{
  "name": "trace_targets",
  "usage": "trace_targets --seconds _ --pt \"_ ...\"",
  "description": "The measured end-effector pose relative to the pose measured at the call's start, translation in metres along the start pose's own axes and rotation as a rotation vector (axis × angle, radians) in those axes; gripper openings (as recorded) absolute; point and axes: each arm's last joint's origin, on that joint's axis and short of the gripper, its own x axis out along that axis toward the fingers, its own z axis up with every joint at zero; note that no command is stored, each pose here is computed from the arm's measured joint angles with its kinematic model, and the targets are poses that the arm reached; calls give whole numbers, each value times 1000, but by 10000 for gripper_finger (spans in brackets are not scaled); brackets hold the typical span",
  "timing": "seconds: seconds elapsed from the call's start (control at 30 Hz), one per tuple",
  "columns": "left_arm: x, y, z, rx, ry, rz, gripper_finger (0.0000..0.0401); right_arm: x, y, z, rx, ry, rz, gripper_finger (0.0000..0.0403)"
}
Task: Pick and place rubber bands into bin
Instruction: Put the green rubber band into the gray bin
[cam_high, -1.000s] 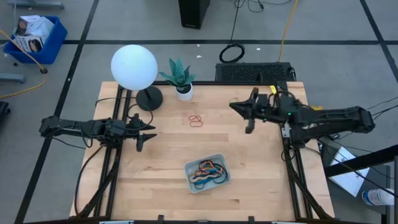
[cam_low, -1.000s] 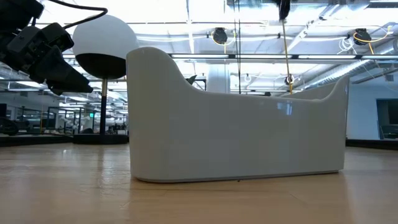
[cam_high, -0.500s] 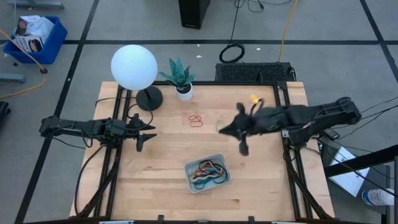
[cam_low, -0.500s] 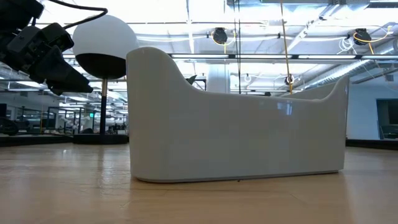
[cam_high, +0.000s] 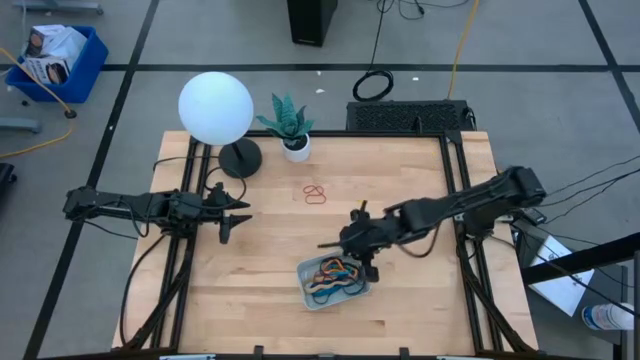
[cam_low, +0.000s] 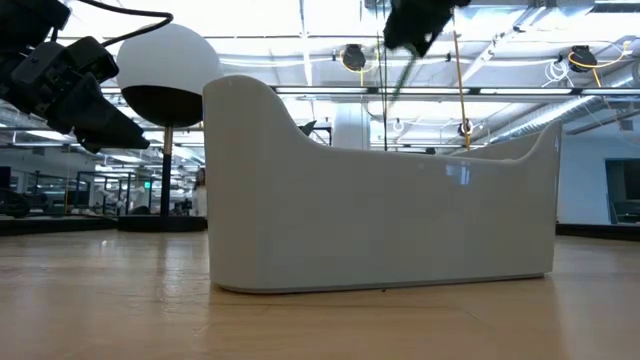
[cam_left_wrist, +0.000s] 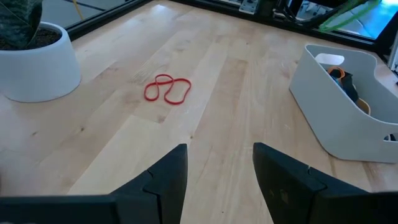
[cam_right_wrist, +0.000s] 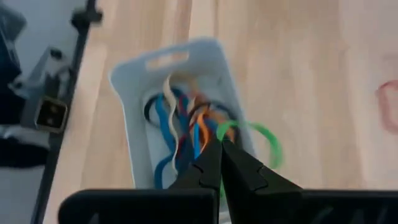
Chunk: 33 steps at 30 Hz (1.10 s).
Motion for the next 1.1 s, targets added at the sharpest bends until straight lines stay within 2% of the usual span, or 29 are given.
trace_targets --seconds 0.23,0.57,0.87,1.1 --pt "0 0 0 2 0 0 189 42 0 -9 4 144 44 0" --pt "0 0 0 3 0 0 189 88 -3 -25 0 282 27 0" --pt "0 0 0 3 0 0 189 96 -4 -28 -19 306 34 3" --pt "0 0 0 3 0 0 189 96 -4 -27 -9 303 33 34"
